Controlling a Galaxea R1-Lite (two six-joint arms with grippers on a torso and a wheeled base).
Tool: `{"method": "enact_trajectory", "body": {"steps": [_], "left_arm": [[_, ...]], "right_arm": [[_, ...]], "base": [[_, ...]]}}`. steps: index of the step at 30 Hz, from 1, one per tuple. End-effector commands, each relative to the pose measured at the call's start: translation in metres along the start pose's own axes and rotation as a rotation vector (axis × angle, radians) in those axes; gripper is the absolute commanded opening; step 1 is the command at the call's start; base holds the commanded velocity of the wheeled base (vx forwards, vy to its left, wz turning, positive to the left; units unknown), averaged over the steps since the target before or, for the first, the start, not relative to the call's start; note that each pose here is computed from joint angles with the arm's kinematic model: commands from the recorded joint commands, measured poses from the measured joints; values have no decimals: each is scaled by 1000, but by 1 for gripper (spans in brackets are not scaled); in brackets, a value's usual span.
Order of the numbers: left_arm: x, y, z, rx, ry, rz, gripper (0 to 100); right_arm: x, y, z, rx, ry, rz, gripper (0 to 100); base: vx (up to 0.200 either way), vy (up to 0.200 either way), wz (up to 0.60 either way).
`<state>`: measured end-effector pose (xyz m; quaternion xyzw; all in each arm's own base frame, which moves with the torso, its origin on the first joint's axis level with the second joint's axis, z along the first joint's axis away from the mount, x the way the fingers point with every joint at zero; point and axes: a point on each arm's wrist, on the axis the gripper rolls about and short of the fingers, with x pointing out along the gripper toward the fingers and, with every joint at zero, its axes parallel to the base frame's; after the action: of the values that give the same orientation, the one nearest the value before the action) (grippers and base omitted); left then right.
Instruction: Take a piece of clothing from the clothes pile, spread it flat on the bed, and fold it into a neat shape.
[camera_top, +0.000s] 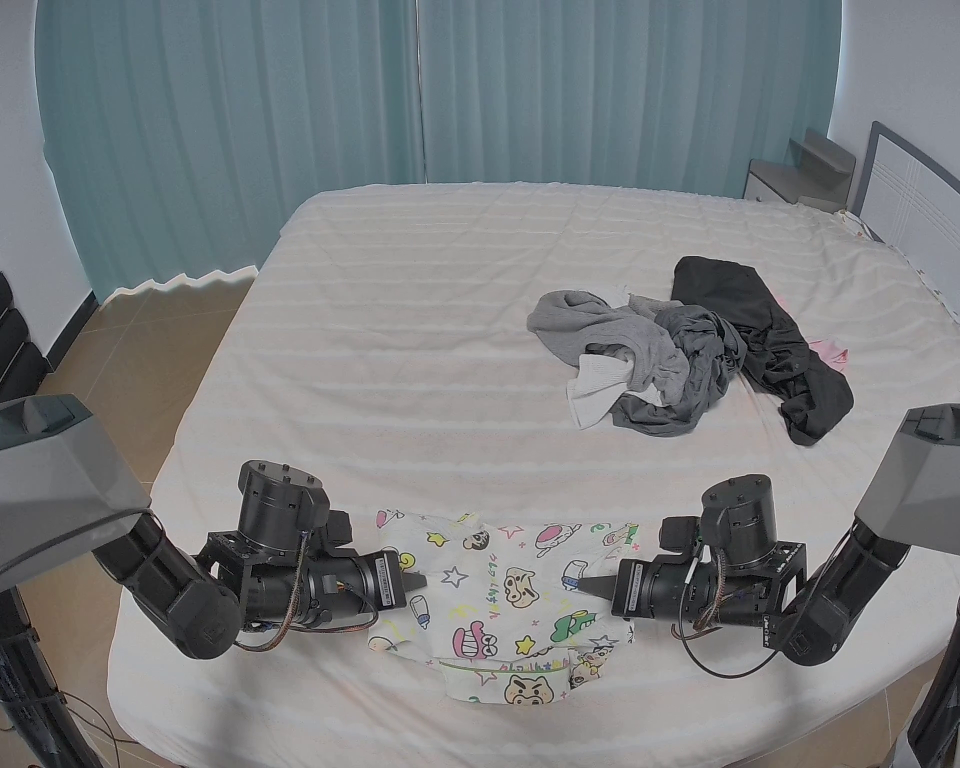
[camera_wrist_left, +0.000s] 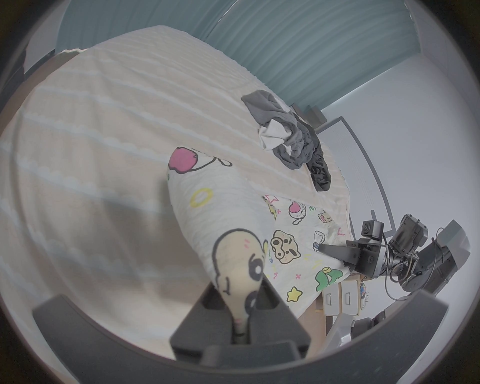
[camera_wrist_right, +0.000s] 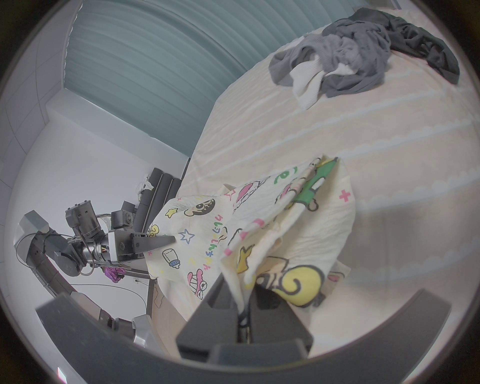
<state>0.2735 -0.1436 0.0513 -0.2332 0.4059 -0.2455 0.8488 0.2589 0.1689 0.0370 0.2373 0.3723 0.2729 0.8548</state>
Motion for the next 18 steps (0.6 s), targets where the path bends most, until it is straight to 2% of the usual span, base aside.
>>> {"method": "enact_trajectory", "body": {"steps": [1, 7, 18], "left_arm": [[0, -10, 0, 21, -10, -19, 0], [3, -18, -4, 37, 4, -28, 0], [5, -17, -5, 34, 10, -24, 0]], "right_arm": [[-11, 3, 3, -1, -21, 7, 0], [-19, 2, 5, 2, -33, 5, 0], [-20, -1, 7, 5, -39, -8, 0]], "base": [[0, -200, 0], [0, -200, 0], [0, -200, 0]]}}
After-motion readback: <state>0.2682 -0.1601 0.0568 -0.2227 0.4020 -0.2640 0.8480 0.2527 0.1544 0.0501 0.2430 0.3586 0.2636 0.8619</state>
